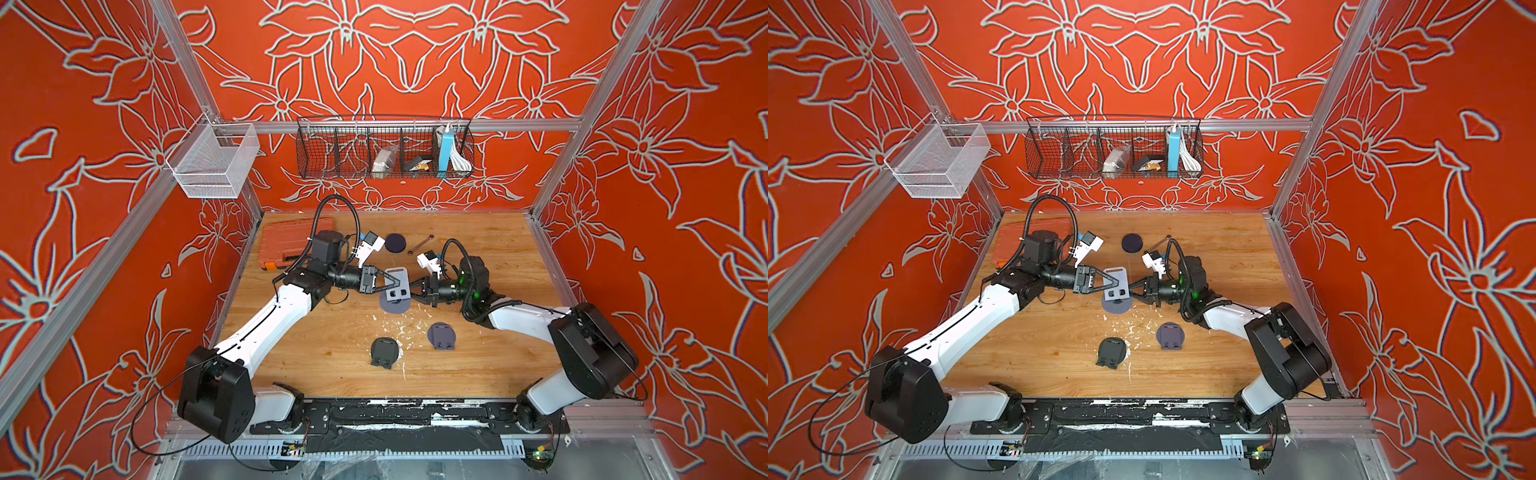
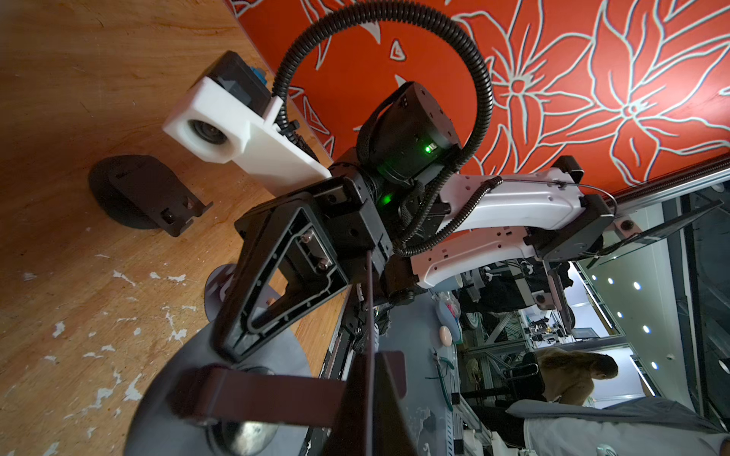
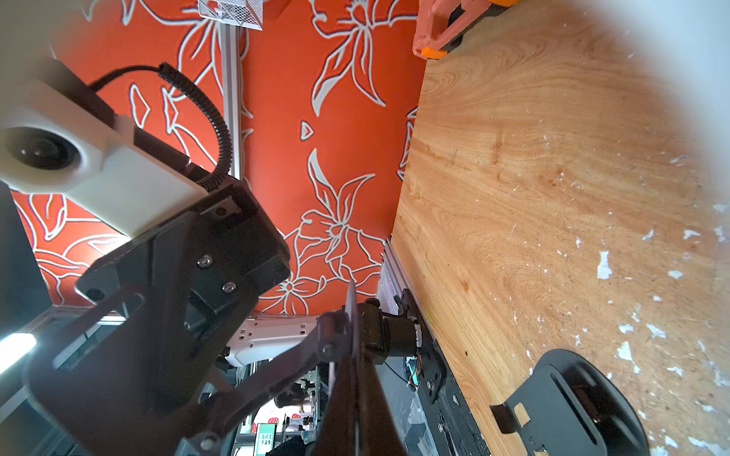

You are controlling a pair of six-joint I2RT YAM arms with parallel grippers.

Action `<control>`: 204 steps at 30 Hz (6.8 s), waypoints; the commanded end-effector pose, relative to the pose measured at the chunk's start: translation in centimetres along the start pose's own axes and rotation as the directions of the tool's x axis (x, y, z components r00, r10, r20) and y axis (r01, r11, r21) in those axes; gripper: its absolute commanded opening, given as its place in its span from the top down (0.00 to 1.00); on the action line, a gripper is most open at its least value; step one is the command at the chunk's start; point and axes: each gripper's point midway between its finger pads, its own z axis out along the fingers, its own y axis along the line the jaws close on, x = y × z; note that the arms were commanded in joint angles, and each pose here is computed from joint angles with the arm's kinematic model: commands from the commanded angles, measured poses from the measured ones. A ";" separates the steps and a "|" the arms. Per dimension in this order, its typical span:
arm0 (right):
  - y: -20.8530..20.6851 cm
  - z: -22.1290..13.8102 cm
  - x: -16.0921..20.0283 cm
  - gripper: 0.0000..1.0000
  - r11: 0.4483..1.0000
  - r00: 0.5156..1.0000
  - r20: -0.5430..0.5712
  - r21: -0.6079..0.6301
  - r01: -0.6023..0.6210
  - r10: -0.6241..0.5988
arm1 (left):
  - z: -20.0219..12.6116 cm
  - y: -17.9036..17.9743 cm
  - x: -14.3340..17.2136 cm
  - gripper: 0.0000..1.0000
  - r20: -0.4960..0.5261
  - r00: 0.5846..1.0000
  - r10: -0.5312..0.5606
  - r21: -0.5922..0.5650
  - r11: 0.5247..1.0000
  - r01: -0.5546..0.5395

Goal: Open the phone stand
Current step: Open the phone stand, then place the phone stand at the center of the board, then pick up the phone stand at the center of the board.

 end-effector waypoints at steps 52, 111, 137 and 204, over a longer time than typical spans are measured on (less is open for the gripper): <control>-7.7 -6.9 -5.7 0.68 0.968 0.991 0.106 0.229 -0.100 0.077 | 2.8 8.1 -3.4 1.00 -0.015 0.994 0.113 -0.021 0.993 -0.113; -3.5 -12.7 -3.1 0.68 0.803 0.968 0.096 0.581 0.135 -0.232 | -3.9 23.5 -3.4 0.37 0.011 0.977 -0.214 -0.528 0.828 0.188; -5.5 -18.6 -0.8 0.71 0.723 0.951 0.216 0.690 0.014 -0.223 | 12.7 13.0 -1.0 0.38 -0.082 0.981 -0.173 -0.480 0.870 0.113; -6.6 -20.0 -1.0 0.76 0.772 0.939 0.291 0.634 -0.044 -0.185 | 19.8 17.5 -0.7 1.00 -0.081 0.929 -0.360 -0.322 0.892 0.317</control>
